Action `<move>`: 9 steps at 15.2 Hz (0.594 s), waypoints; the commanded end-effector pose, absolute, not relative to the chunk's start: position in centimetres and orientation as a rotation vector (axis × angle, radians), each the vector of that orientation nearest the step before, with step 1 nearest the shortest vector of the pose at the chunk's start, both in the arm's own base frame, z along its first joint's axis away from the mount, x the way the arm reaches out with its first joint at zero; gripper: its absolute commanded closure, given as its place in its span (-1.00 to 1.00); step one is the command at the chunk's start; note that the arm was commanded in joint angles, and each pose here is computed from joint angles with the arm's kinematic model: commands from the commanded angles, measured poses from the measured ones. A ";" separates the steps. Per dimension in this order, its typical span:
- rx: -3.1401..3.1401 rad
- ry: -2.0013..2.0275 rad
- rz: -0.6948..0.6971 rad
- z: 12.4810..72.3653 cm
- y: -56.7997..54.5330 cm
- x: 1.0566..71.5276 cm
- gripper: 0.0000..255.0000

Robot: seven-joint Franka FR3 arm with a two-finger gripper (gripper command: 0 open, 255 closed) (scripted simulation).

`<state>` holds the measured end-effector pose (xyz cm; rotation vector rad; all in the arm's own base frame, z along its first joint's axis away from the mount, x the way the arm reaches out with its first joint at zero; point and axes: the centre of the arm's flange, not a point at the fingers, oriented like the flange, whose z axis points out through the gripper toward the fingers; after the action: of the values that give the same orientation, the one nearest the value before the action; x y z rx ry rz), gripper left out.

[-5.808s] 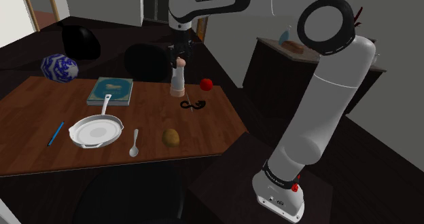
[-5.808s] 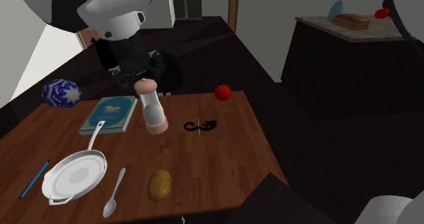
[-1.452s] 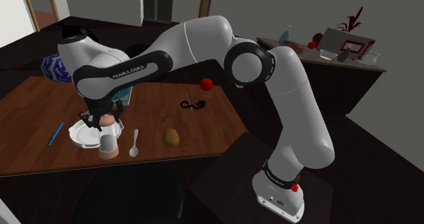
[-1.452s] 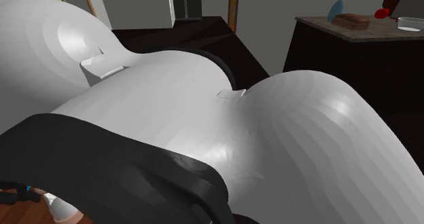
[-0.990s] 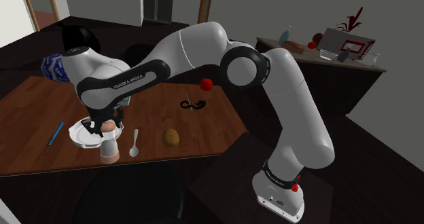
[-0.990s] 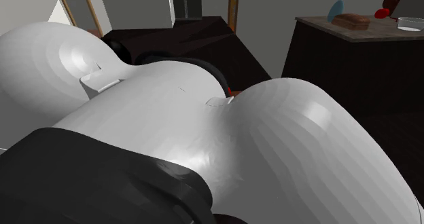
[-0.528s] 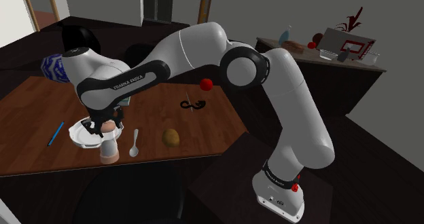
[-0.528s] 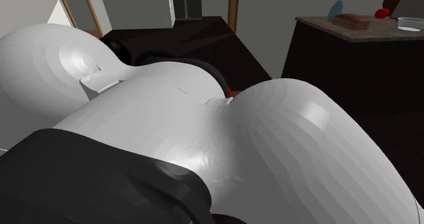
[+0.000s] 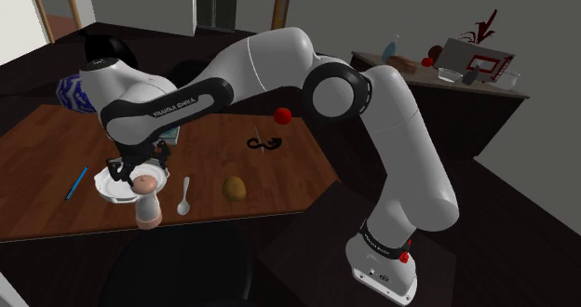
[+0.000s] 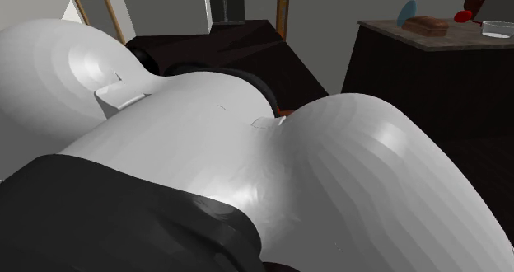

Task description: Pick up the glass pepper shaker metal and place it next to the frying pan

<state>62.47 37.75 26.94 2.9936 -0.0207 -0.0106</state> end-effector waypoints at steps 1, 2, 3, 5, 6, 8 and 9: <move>2.993 -0.021 -0.012 29.3 37.9 62.5 -1.00; 2.993 -0.021 -0.012 30.3 38.1 62.5 -1.00; 2.993 -0.021 -0.012 30.3 38.1 62.5 -1.00; 2.993 -0.021 -0.012 30.3 38.1 62.5 -1.00; 2.993 -0.021 -0.012 30.3 38.1 62.5 -1.00; 2.993 -0.021 -0.012 30.3 38.1 62.5 -1.00; 2.993 -0.021 -0.012 30.3 38.1 62.5 -1.00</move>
<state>62.54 38.06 30.33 2.9933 -0.0211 -0.0115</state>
